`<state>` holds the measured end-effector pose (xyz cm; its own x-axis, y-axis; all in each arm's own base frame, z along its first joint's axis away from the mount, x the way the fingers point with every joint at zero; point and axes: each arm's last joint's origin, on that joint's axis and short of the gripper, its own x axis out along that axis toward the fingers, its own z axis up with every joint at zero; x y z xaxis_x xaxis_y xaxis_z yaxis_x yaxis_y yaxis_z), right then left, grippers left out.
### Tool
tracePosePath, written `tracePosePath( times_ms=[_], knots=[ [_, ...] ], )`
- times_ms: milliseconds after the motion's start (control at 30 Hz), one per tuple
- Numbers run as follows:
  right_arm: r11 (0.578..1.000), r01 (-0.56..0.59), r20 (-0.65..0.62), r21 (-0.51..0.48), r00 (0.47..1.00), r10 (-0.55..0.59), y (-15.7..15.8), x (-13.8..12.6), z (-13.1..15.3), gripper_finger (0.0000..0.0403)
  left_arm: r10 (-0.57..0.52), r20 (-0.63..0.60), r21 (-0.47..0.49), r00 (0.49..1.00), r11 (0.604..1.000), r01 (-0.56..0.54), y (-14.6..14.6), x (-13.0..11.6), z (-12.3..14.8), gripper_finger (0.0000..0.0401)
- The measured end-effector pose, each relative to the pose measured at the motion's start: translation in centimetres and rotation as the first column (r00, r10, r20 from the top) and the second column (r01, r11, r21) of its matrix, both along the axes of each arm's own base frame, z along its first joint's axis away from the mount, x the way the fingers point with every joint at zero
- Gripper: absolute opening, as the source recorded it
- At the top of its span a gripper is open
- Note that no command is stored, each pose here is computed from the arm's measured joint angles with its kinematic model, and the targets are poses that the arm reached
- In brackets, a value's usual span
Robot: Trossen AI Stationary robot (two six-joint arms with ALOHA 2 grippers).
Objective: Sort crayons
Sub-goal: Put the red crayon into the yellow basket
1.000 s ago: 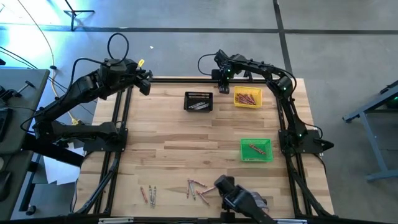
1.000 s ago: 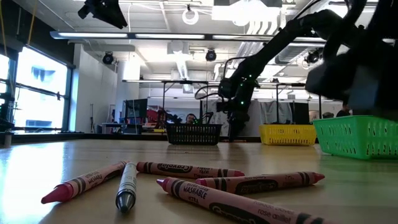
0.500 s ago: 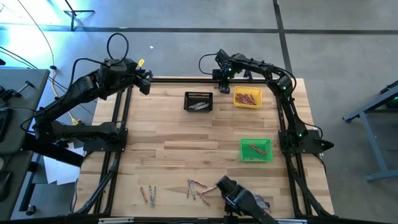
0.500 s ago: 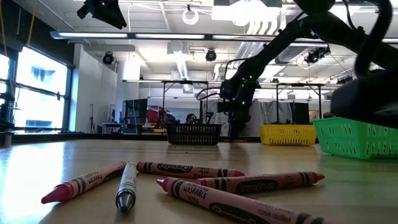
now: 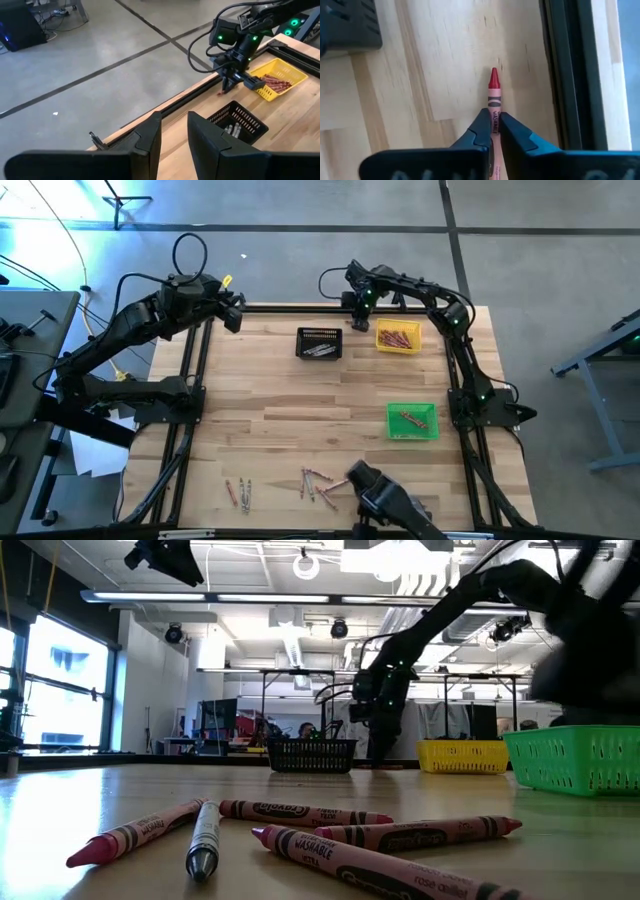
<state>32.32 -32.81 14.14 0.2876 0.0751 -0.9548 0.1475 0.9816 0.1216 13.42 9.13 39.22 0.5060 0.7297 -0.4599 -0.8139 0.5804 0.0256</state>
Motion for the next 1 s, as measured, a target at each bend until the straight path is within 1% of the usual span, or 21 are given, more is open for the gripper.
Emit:
tracePosePath(
  times_ms=[100, 200, 367, 433, 500, 633, 700, 800, 933, 1000],
  knots=[
    [1.0, 0.014, 0.004, -0.002, 1.0, -0.014, -0.4, 0.3, 1.0, 0.0006, -0.001, -0.001, 0.001, 1.0, 1.0, 0.001, 0.0, 0.0, 0.0, 0.0081],
    [0.999, 0.016, 0.049, -0.046, 0.999, -0.014, -1.0, 0.9, 3.3, 0.0008, -0.001, -0.002, 0.001, 1.0, 1.0, 0.001, 0.0, 0.0, 0.0, 0.0081],
    [0.998, 0.061, 0.048, -0.035, 0.997, -0.06, -1.5, 0.5, 6.8, 0.0008, -0.001, -0.012, -0.005, 1.0, 1.0, 0.001, 0.0, 0.0, -0.1, 0.0081],
    [0.996, 0.087, 0.026, -0.005, 0.996, -0.087, -1.5, -0.1, 8.5, 0.0008, -0.001, -0.019, -0.008, 1.0, 1.0, 0.001, 0.0, -0.1, -0.2, 0.0081],
    [0.993, 0.113, -0.025, 0.044, 0.993, -0.112, -1.3, -1.1, 9.8, 0.0008, 0.002, -0.023, -0.009, 1.0, 1.0, -0.002, 0.0, -0.1, -0.2, 0.0081],
    [0.965, 0.231, -0.107, 0.124, 0.97, -0.218, -1.1, -3.0, 11.8, 0.0008, 0.01, -0.041, 0.007, 0.999, 1.0, -0.01, 0.0, -0.1, -0.2, 0.0081],
    [0.942, 0.299, -0.14, 0.15, 0.95, -0.28, -1.1, -3.8, 12.3, 0.0008, 0.005, -0.052, 0.015, 0.999, 1.0, -0.004, 0.0, -0.2, -0.2, 0.0081],
    [0.893, 0.418, -0.168, 0.166, 0.905, -0.392, -1.6, -4.4, 12.1, 0.0008, -0.001, -0.061, 0.021, 0.998, 1.0, 0.002, 0.0, -0.2, -0.2, 0.0081],
    [0.873, 0.453, -0.207, 0.18, 0.885, -0.416, -0.8, -5.1, 12.0, 0.0008, 0.01, -0.07, 0.023, 0.997, 1.0, -0.009, 0.0, -0.3, -0.2, 0.0081],
    [0.875, 0.443, -0.238, 0.194, 0.887, -0.396, 0.0, -5.4, 11.7, 0.0008, 0.027, -0.08, 0.027, 0.996, 0.999, -0.025, -0.1, -0.4, -0.2, 0.0081]
  ],
)
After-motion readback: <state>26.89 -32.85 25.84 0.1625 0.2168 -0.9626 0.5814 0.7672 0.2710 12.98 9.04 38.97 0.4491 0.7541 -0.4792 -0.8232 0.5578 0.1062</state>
